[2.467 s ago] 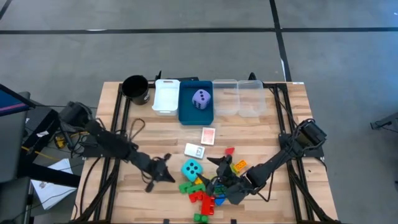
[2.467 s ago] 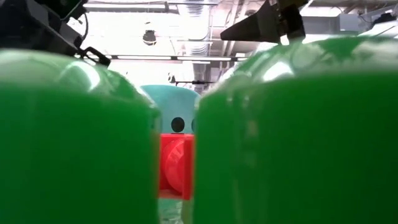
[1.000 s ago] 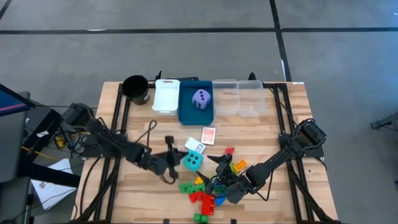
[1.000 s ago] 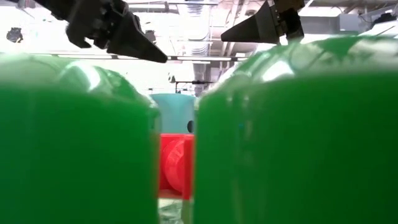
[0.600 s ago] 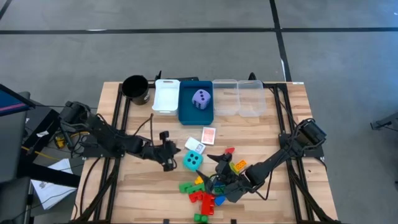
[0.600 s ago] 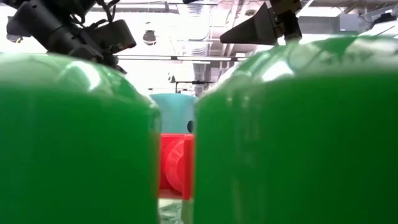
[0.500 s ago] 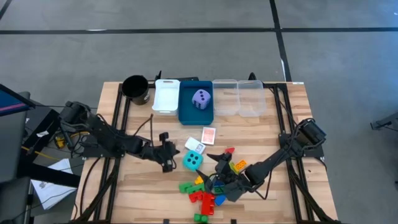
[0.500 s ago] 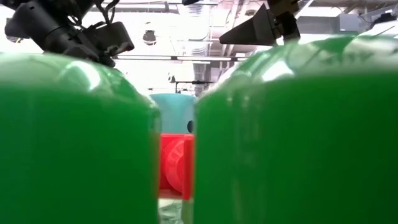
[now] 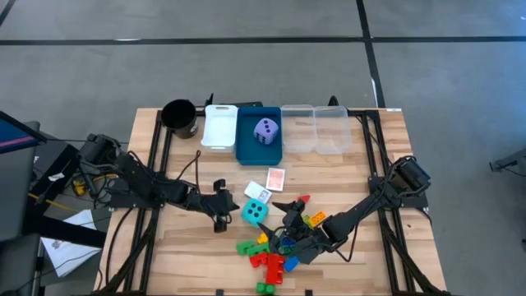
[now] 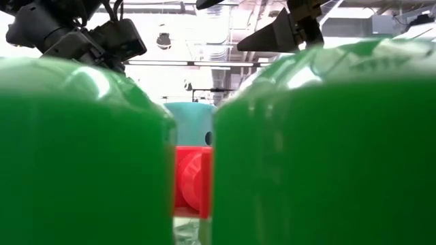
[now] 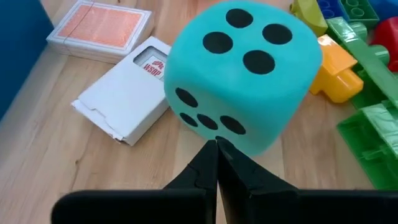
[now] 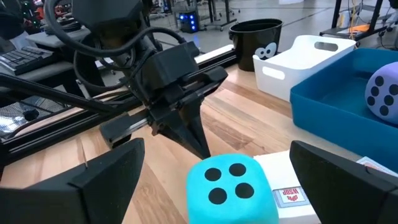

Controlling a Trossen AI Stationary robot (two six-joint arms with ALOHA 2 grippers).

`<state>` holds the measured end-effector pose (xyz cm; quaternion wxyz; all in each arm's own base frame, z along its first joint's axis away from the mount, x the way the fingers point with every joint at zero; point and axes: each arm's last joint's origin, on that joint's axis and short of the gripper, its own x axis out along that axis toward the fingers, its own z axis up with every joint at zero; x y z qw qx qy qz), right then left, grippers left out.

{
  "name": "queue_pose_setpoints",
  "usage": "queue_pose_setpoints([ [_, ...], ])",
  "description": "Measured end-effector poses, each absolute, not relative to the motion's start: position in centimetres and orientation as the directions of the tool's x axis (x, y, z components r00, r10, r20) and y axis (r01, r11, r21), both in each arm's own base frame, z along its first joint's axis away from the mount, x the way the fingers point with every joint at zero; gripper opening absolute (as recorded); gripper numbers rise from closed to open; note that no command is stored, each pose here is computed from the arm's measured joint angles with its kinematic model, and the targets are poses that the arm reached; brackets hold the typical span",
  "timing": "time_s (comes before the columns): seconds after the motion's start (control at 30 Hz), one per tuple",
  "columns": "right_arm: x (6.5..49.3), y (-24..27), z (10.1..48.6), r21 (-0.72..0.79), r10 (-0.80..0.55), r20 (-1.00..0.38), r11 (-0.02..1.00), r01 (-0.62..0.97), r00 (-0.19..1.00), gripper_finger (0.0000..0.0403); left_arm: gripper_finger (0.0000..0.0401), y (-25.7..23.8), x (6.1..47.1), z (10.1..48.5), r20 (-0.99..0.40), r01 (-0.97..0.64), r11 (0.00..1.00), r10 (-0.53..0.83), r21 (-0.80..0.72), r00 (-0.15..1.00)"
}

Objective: Pick & Place Toys
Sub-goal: Put the blue dice into the blue bin

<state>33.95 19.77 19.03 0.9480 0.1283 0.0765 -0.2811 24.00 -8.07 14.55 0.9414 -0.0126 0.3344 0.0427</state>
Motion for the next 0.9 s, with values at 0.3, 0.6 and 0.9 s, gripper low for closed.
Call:
queue_pose_setpoints([
  [0.3,33.96,19.76,19.03,0.2,-0.514,-0.217,0.809,0.553,0.83,0.0395,0.0,-8.34,24.27,14.87,-0.607,-0.045,0.998,0.006,-0.049,0.795],
  [0.6,33.96,19.76,19.03,0.2,-0.514,-0.217,0.809,0.553,0.83,0.0395,0.0,-8.54,24.31,14.93,-0.608,0.003,0.996,-0.058,-0.09,0.792],
  [0.9,33.96,19.76,19.03,0.2,-0.514,-0.217,0.809,0.553,0.83,0.0395,0.0,-8.69,24.35,15.0,-0.605,0.041,0.992,-0.104,-0.118,0.789],
])
